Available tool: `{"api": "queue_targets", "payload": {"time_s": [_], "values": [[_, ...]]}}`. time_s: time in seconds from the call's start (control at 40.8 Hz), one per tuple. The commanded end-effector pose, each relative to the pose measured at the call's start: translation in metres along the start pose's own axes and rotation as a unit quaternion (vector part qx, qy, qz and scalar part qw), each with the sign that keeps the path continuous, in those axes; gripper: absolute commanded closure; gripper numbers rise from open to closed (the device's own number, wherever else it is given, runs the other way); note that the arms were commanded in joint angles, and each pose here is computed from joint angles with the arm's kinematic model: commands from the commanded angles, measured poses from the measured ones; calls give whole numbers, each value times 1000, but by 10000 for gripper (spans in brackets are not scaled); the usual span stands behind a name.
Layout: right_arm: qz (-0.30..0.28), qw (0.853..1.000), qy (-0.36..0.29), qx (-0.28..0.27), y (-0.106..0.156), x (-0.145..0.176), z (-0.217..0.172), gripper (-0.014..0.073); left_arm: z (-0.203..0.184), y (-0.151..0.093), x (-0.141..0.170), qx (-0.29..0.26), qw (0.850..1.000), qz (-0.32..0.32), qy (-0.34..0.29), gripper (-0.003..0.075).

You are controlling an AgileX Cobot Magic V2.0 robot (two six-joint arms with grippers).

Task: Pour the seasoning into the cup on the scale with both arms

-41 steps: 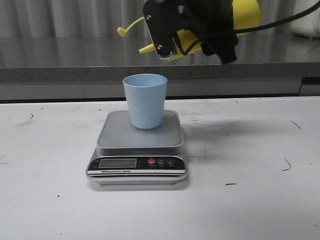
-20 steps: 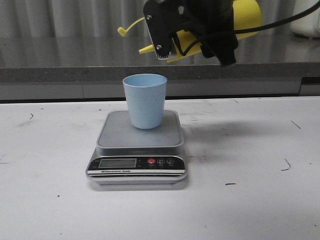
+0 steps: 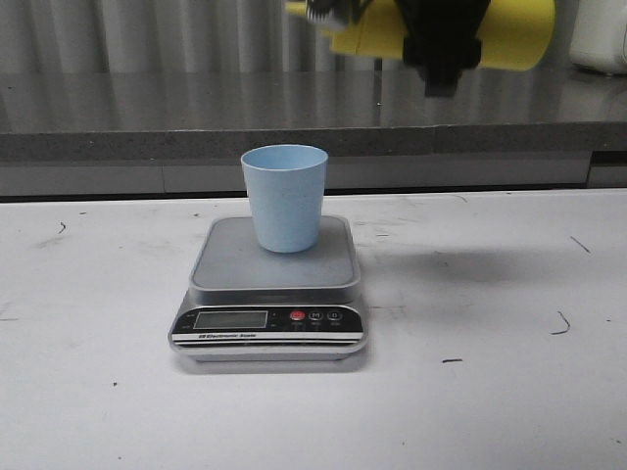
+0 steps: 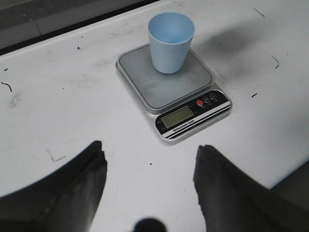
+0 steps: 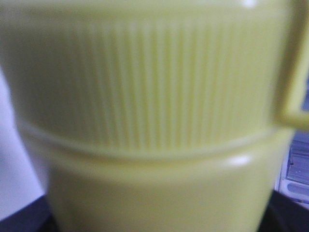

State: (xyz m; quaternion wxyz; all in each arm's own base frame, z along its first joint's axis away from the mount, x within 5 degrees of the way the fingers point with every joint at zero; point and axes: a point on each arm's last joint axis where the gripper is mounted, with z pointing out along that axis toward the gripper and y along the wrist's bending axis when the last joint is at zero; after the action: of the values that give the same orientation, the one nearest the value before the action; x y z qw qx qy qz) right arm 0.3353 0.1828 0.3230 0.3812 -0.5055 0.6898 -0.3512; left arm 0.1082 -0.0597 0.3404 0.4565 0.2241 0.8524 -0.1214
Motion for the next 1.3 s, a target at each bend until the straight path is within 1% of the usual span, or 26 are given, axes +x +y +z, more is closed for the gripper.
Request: {"api": "queue_targets", "payload": {"time_s": [0.0,0.098,0.245,0.294,0.343,0.466,0.564,0.637,0.711,0.76,0.833,0.882,0.907,0.956,1.005,1.176,1.25,1.274], "values": [[32,997,-47,60,-41,13,-41,328,-6,-1,-14,5,999,-4,-50,321],[61,995,-51,52,-41,22,-52,328,-6,-1,-14,5,999,-4,-50,321],[163,984,-61,25,-36,42,-64,328,-6,-1,-14,5,999,-4,-50,321],[186,979,-75,21,-33,50,-67,328,-6,-1,-14,5,999,-4,-50,321],[192,977,-94,14,-27,55,-68,328,-6,-1,-14,5,999,-4,-50,321],[232,961,-148,-7,-11,73,-69,328,-6,-1,-14,5,999,-4,-50,321],[285,940,-184,-36,2,90,-59,328,-6,-1,-14,5,999,-4,-50,321],[331,921,-199,-54,12,103,-50,328,-6,-1,-14,5,999,-4,-50,321],[370,902,-214,-59,19,116,-43,328,-6,-1,-14,5,999,-4,-50,321],[391,889,-232,-53,23,124,-39,328,-6,-1,-14,5,999,-4,-50,321],[431,864,-258,-37,28,136,-33,328,-6,-1,-14,5,999,-4,-50,321],[446,848,-285,-27,33,140,-28,328,-6,-1,-14,5,999,-4,-50,321],[453,843,-288,-25,34,142,-25,328,-6,-1,-14,5,999,-4,-50,321],[468,827,-311,-19,37,144,-19,328,-6,-1,-14,5,999,-4,-50,321],[478,816,-325,-17,41,145,-12,328,-6,-1,-14,5,999,-4,-50,321],[493,799,-342,-41,62,141,19,328,-6,-1,-14,5,999,-4,-50,321],[514,784,-346,-37,69,141,32,328,-6,-1,-14,5,999,-4,-50,321],[517,782,-347,-35,72,142,35,328,-6,-1,-14,5,999,-4,-50,321]]}}
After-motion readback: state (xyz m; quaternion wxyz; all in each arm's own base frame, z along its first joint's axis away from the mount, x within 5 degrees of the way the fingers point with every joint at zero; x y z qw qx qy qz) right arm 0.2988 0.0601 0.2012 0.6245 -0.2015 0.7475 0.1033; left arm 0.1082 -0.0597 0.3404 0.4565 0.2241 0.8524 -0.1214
